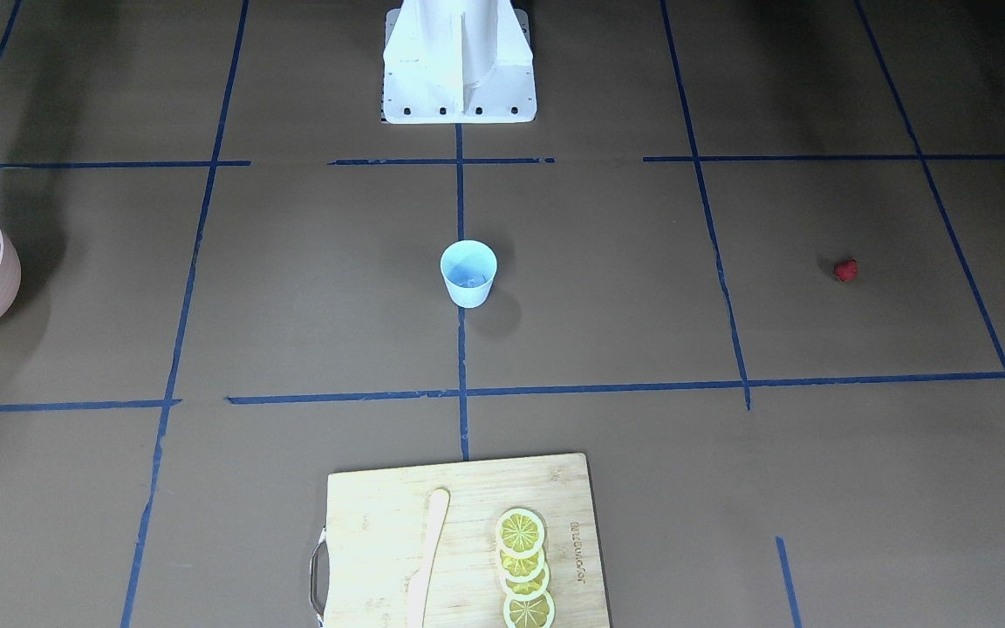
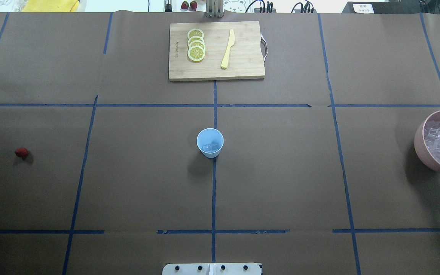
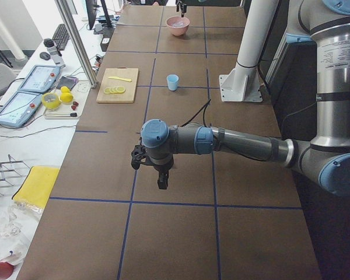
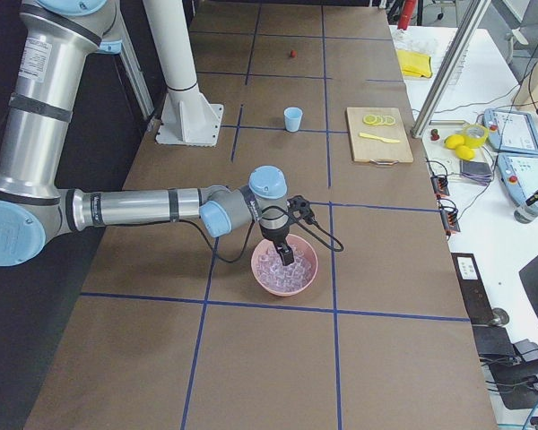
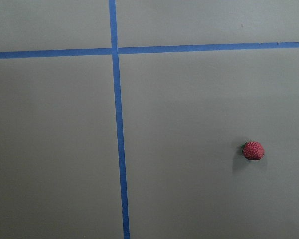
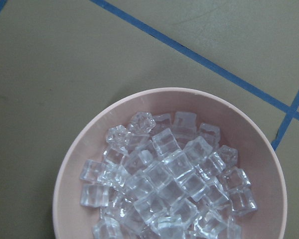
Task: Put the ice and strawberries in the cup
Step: 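Grasp a third ice cube in the bowl with the right gripper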
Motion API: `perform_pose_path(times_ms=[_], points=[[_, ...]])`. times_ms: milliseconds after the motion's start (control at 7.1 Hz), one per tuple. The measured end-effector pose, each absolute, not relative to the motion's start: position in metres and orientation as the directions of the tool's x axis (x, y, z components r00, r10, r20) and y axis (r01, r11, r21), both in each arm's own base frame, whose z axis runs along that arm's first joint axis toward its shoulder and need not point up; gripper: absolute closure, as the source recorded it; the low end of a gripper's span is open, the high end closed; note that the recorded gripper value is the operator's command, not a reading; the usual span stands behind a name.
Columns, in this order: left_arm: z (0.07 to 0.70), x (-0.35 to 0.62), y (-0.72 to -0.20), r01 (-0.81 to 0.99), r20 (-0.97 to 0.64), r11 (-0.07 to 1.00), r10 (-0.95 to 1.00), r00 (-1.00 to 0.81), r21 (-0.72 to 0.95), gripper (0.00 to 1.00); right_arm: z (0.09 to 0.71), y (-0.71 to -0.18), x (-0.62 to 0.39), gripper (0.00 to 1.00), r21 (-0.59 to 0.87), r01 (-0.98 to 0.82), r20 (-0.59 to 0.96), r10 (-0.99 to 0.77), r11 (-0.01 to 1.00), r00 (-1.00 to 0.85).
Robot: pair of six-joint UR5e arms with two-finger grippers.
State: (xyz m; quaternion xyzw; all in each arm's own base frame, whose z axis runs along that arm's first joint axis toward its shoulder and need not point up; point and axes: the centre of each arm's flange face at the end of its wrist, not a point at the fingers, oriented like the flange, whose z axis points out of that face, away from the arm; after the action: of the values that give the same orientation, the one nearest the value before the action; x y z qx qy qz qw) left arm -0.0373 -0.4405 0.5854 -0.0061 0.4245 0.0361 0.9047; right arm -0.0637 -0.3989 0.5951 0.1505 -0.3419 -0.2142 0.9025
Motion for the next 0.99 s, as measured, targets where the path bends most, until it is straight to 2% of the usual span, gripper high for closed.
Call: perform_pose_path(times_ms=[705, 987], points=[[0.586, -0.037, -0.44, -0.07, -0.769, 0.997, 0.059, 0.637, 0.018, 0.0, 0.618, -0.401, -0.082, 0.12, 0.426, 0.319, 0.532, -0.52, 0.847, 0.668], [0.586, -0.037, -0.44, -0.07, -0.769, 0.997, 0.059, 0.637, 0.018, 0.0, 0.628, -0.399, -0.09, 0.19, 0.41, 0.34, 0.526, -0.524, 0.847, 0.67]])
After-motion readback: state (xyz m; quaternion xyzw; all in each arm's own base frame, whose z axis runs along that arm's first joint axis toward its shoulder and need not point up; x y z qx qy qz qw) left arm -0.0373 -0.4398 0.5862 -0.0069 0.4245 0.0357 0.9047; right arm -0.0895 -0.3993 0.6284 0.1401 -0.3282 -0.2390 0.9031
